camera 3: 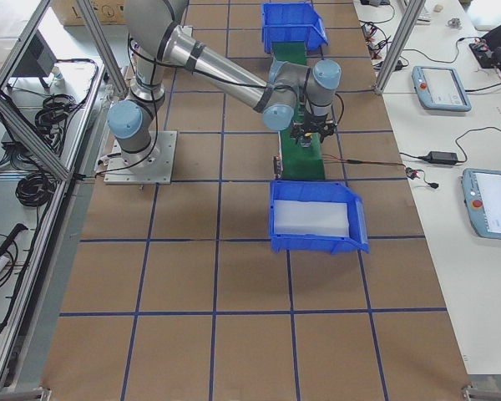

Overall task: Transport two buttons from left to right
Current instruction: 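Lower the right gripper onto the yellow button at the belt end and close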

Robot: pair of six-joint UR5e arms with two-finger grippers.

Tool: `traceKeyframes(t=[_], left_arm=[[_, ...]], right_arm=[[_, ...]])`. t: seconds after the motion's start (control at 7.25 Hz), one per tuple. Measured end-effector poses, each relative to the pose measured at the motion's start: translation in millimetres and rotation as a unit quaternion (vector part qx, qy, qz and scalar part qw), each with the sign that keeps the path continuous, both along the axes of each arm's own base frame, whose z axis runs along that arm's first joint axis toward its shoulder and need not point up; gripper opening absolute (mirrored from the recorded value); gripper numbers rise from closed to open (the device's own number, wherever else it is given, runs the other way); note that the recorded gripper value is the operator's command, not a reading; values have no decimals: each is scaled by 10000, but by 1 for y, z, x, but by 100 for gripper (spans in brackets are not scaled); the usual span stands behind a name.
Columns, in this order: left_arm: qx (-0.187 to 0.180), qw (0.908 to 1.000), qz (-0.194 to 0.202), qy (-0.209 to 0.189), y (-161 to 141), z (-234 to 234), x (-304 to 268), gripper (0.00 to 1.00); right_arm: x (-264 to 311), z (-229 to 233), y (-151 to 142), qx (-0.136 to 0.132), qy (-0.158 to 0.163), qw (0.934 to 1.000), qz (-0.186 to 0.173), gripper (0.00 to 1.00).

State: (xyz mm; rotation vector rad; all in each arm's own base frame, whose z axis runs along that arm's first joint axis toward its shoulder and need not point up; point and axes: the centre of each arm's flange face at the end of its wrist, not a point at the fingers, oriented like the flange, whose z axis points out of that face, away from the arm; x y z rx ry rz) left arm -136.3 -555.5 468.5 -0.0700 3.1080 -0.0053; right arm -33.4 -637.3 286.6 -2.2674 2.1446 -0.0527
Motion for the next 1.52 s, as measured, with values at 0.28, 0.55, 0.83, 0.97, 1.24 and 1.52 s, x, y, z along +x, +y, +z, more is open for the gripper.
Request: traceKeyframes(t=[0.28,0.55,0.83,0.97,1.24,1.52], left_arm=[[3,10000,3,0,0,0,0,100],[4,10000,1,0,0,0,0,100],[4,10000,5,0,0,0,0,100],[6,10000,5,0,0,0,0,100],[4,10000,1,0,0,0,0,100],[-2,10000,2,0,0,0,0,100]], right_arm=[[0,-4,1,31,-8,10000,-2,99],[-1,-5,1,36,-11,10000,-8,99],[-2,-5,1,40,-15,10000,-12,98],[-2,-5,1,41,-17,10000,-8,88],[-2,-5,1,43,-14,10000,-6,28],[-5,-3,1,40,57,10000,-14,19]])
